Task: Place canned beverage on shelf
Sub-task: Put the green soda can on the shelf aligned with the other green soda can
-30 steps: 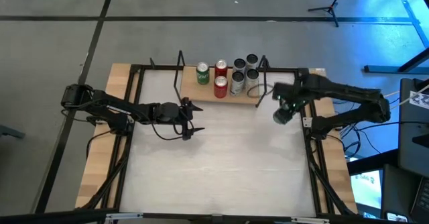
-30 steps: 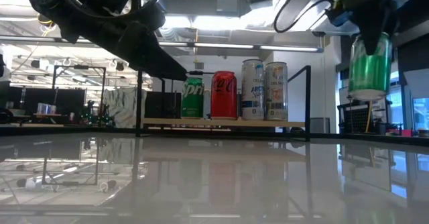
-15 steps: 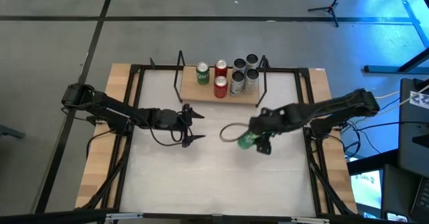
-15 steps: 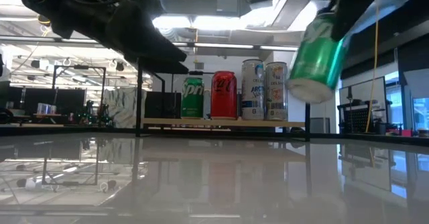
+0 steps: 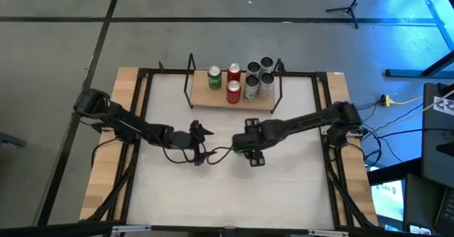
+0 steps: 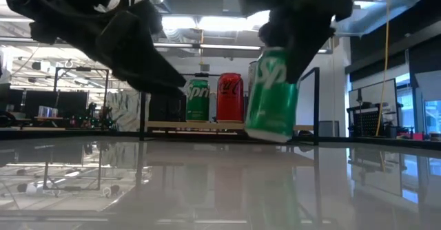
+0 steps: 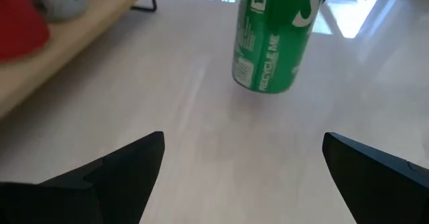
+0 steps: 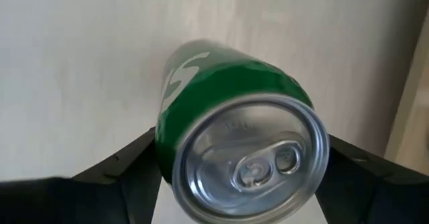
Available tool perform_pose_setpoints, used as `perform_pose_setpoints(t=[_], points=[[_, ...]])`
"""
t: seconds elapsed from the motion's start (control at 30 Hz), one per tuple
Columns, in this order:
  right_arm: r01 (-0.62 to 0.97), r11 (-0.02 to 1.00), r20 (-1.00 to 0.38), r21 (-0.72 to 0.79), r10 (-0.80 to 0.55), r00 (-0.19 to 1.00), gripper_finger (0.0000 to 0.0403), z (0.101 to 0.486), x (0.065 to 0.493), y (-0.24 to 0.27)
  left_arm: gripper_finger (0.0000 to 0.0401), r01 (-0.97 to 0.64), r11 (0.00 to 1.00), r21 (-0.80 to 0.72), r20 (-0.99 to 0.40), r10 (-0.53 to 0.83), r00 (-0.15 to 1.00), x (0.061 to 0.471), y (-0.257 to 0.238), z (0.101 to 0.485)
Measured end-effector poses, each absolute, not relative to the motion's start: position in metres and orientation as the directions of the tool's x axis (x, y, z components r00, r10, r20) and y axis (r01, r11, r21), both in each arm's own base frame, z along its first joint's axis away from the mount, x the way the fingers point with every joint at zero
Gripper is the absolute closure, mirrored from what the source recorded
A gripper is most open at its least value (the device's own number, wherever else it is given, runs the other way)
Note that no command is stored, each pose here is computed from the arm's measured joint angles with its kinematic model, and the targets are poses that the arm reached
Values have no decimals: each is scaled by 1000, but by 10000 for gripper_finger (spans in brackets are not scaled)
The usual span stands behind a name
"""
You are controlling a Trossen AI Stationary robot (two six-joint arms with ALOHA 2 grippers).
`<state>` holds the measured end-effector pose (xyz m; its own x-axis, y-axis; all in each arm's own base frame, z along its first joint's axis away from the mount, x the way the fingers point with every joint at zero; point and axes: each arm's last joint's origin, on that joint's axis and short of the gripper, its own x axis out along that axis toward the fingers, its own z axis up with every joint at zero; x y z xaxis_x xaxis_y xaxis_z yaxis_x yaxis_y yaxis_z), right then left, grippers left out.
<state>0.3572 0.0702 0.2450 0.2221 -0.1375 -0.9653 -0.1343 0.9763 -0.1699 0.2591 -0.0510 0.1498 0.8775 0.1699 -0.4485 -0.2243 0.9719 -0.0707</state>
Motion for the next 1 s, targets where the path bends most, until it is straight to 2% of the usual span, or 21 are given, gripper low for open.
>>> perform_pose_setpoints(t=[0.13, 0.33, 0.53, 0.67, 0.83, 1.0], points=[[-130, 975, -980, -182, -169, 109, 102, 231, 374, 68, 5, -248, 966, -68, -476, 187, 859, 260, -55, 140], [-116, 982, -987, -152, -144, 78, 100, 227, 387, 64, 5, -249, 967, -59, -486, 190, 853, 260, -56, 135], [-115, 982, -986, -149, -140, 87, 61, 229, 387, 64, 5, -250, 967, -55, -478, 194, 857, 261, -56, 136], [-103, 983, -983, -151, -138, 118, 38, 240, 382, 64, 5, -246, 968, -42, -457, 201, 866, 262, -56, 138], [-86, 985, -979, -152, -138, 148, 29, 260, 371, 67, 5, -242, 970, -40, -447, 199, 872, 263, -56, 139], [15, 988, -985, -151, -152, 80, 28, 287, 337, 65, 5, -234, 971, -41, -421, 195, 886, 264, -57, 142]])
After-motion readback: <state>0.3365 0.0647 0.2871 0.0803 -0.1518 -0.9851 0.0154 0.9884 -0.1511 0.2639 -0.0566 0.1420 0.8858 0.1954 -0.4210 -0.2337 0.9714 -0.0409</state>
